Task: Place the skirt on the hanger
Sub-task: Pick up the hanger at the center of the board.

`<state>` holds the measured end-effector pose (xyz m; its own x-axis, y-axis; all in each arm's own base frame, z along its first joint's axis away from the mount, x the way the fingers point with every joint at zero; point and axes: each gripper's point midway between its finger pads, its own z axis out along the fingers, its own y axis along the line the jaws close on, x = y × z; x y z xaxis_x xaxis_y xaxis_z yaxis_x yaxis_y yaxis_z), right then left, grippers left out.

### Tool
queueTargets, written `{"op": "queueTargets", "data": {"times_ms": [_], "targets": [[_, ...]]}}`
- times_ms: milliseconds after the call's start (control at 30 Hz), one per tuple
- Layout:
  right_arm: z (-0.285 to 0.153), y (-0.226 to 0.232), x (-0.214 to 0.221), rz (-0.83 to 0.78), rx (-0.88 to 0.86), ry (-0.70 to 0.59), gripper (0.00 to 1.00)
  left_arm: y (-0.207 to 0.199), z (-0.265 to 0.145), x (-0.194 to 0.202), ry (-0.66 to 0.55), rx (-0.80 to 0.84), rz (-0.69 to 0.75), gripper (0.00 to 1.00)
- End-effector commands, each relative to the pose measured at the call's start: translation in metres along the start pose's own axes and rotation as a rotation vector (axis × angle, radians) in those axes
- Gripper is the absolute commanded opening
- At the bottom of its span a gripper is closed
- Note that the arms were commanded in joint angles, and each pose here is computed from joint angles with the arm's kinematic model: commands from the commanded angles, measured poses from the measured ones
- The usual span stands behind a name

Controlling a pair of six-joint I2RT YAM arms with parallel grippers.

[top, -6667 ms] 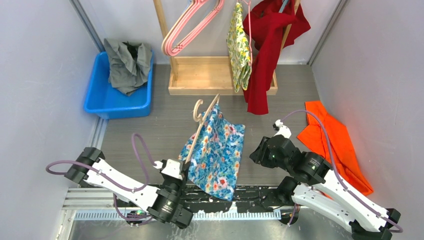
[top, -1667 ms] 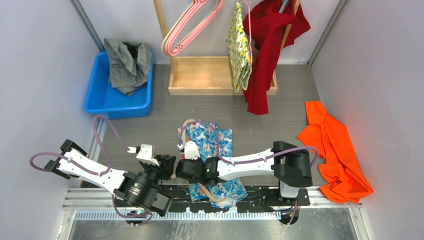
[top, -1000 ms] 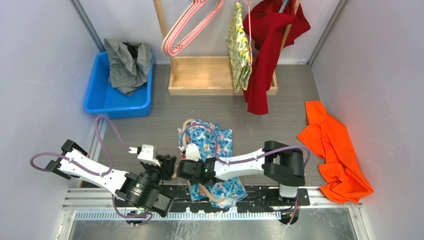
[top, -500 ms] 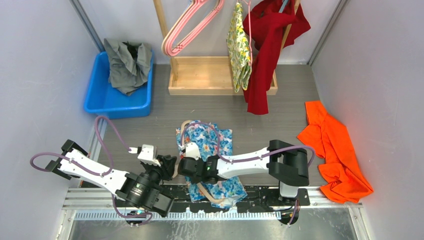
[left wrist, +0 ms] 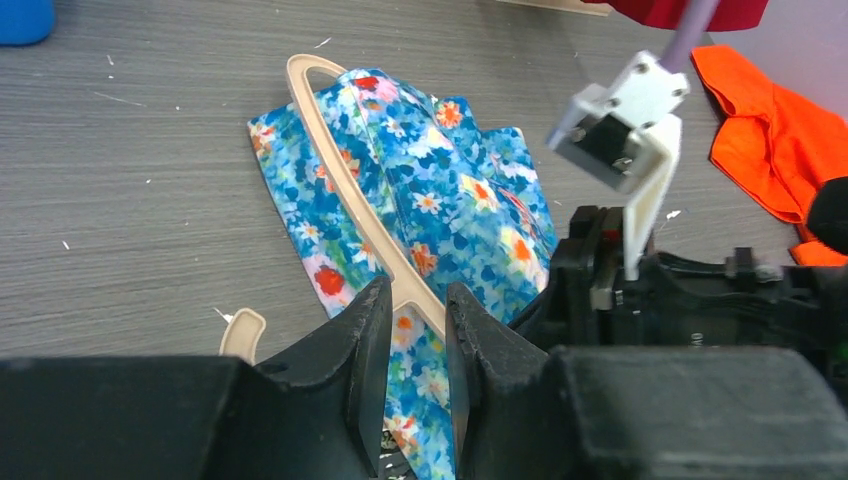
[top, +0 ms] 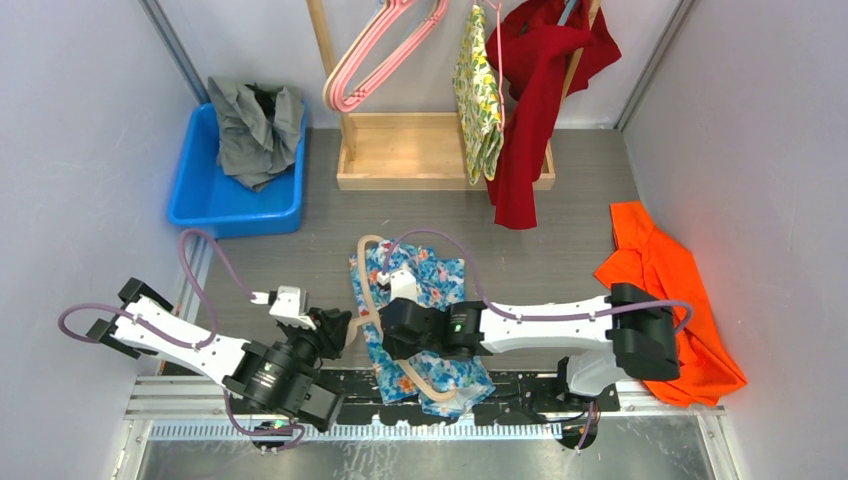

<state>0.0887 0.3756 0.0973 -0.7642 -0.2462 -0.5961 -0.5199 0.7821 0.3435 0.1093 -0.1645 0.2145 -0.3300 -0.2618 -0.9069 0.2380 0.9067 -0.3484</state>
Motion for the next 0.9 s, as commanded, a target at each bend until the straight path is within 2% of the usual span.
{"op": "queueTargets", "data": {"times_ms": [0,200,467,500,533,867], "targets": [[-0.026,0.013,-0.024,0.017,-0.091,-0.081,0.14,0.017,-0.001,-0.028,-0.045,-0.003,0.097,0.28],[-0.049,0.008,-0.034,0.033,-0.11,-0.129,0.14,0.025,-0.004,-0.036,-0.014,0.034,0.05,0.35],[-0.069,0.0,-0.043,0.055,-0.134,-0.185,0.14,0.028,-0.004,-0.028,0.032,0.176,-0.151,0.41],[-0.071,-0.001,-0.044,0.059,-0.134,-0.191,0.14,0.027,-0.004,-0.027,0.037,0.195,-0.184,0.48],[-0.073,-0.002,-0.044,0.06,-0.135,-0.195,0.14,0.03,-0.004,-0.025,0.042,0.197,-0.202,0.5],[-0.079,-0.002,-0.05,0.063,-0.15,-0.214,0.14,0.018,-0.007,-0.022,0.066,0.203,-0.212,0.54]]}}
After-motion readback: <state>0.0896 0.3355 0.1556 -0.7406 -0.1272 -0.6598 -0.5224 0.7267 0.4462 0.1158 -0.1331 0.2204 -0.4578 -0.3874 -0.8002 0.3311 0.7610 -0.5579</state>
